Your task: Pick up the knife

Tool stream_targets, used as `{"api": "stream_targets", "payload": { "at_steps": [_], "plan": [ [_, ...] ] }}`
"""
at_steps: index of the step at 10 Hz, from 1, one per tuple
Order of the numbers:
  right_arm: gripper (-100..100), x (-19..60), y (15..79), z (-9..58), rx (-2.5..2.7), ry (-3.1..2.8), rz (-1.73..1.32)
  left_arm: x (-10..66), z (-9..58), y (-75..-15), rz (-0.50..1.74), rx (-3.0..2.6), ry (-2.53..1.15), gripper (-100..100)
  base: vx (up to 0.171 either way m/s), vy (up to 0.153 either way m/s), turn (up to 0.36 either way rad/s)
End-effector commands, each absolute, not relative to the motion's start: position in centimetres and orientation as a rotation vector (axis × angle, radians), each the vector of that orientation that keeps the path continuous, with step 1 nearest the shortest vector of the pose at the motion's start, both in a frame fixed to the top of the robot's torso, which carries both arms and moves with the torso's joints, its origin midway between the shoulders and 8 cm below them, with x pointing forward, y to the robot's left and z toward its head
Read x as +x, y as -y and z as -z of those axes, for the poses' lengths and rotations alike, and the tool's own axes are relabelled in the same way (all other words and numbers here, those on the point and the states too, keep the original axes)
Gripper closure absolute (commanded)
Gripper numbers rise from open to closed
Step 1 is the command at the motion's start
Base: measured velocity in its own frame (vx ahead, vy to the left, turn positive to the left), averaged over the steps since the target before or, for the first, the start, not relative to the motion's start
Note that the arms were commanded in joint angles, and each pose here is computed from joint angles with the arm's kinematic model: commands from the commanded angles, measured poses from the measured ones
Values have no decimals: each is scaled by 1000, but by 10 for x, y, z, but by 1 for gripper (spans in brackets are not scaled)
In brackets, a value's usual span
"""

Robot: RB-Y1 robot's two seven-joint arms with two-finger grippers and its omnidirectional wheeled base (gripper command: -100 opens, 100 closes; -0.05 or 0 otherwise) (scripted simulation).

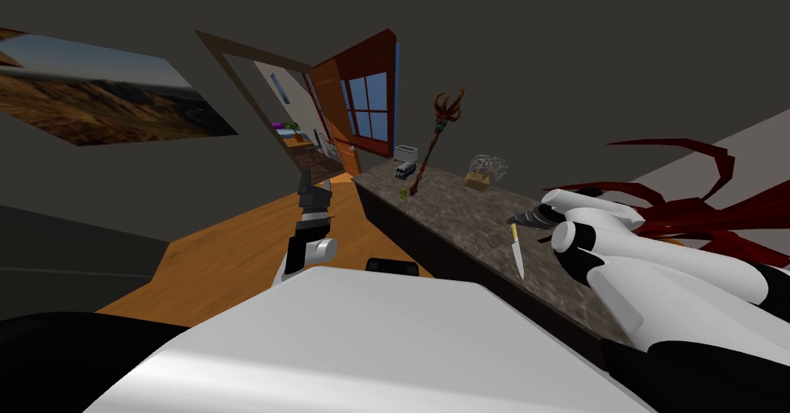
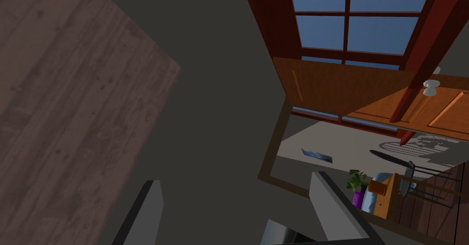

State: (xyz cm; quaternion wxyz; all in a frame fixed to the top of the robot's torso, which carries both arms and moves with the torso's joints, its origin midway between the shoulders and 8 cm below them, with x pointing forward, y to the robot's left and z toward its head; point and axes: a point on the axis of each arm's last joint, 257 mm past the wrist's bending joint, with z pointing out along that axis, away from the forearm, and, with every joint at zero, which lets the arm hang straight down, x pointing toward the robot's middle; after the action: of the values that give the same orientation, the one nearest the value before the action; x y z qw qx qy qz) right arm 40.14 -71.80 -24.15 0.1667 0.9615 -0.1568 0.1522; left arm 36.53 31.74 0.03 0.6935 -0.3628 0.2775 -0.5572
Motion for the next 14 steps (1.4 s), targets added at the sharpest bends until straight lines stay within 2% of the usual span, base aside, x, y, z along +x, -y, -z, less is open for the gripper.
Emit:
{"api": "stream_targets", "payload": {
  "at_steps": [1, 3, 9, 14],
  "plan": [
    [-100, 385, 708, 257, 2791, 538, -378, 365, 0, -317, 1244, -810, -620, 0, -7, -38, 64],
    [-100, 392, 710, 249, 2778, 524, -404, 365, 0, -317, 1244, -810, -620, 0, -2, -44, 14],
    [-100, 361, 684, 295, 2865, 623, -279, 365, 0, -317, 1244, -810, -620, 0, 0, -1, -1],
    [-100, 353, 674, 304, 2902, 692, -256, 365, 0, -317, 1244, -810, -620, 0, -5, -26, -25]
  ]
}}
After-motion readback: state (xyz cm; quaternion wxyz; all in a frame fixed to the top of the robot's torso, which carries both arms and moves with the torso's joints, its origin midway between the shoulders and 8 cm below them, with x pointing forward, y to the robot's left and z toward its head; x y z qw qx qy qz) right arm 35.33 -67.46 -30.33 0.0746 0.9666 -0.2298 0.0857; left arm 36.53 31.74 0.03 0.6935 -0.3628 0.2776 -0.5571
